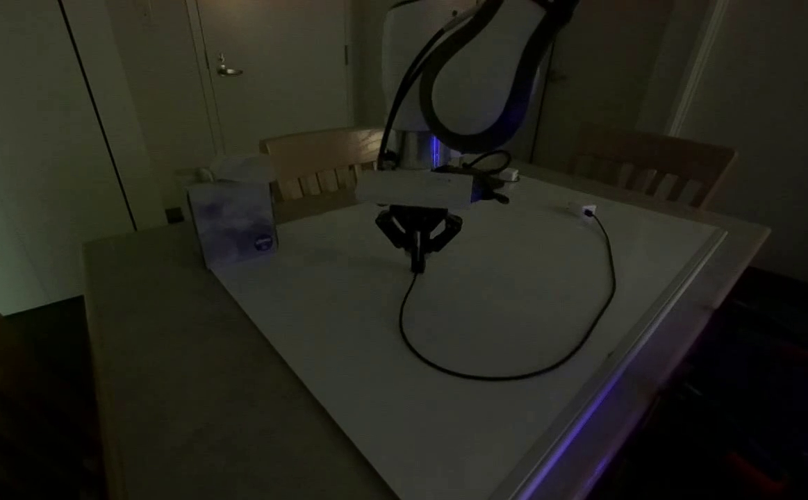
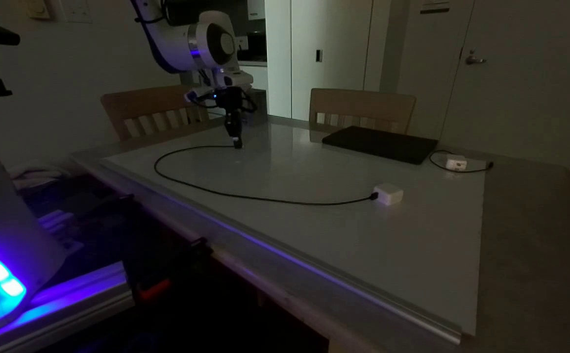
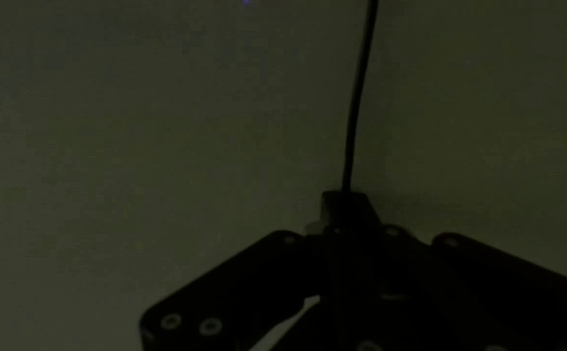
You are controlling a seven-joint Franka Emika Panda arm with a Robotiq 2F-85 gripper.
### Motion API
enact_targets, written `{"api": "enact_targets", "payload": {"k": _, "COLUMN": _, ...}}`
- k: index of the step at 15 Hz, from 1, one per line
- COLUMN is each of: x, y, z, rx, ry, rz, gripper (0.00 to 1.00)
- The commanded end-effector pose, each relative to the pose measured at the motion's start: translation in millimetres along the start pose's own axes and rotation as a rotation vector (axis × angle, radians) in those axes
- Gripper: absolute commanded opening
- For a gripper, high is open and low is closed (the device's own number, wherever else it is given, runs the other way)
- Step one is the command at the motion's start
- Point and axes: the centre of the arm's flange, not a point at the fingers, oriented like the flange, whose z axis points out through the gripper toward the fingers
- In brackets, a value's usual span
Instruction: Straighten the cable
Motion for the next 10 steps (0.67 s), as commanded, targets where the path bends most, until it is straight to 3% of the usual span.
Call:
{"api": "enact_targets", "payload": {"k": 1, "x": -43.6, "y": 0.7, "z": 6.9, "rx": 0.012, "ry": -0.004, "rz": -0.199, "gripper": 0.02}}
{"api": "enact_targets", "payload": {"k": 2, "x": -26.4, "y": -5.9, "z": -1.1, "rx": 0.007, "ry": -0.005, "rz": -0.102, "gripper": 0.02}}
{"api": "enact_targets", "payload": {"k": 3, "x": -32.8, "y": -8.0, "z": -2.5, "rx": 0.010, "ry": -0.006, "rz": -0.113, "gripper": 0.06}}
{"api": "enact_targets", "payload": {"k": 6, "x": -31.1, "y": -7.7, "z": -2.2, "rx": 0.008, "ry": -0.003, "rz": -0.107, "gripper": 0.06}}
{"api": "enact_targets", "payload": {"k": 7, "x": -28.9, "y": -6.9, "z": -2.0, "rx": 0.007, "ry": -0.002, "rz": -0.103, "gripper": 0.02}}
{"api": "enact_targets", "payload": {"k": 10, "x": -47.1, "y": -12.9, "z": -1.7, "rx": 0.046, "ry": 0.005, "rz": -0.233, "gripper": 0.02}}
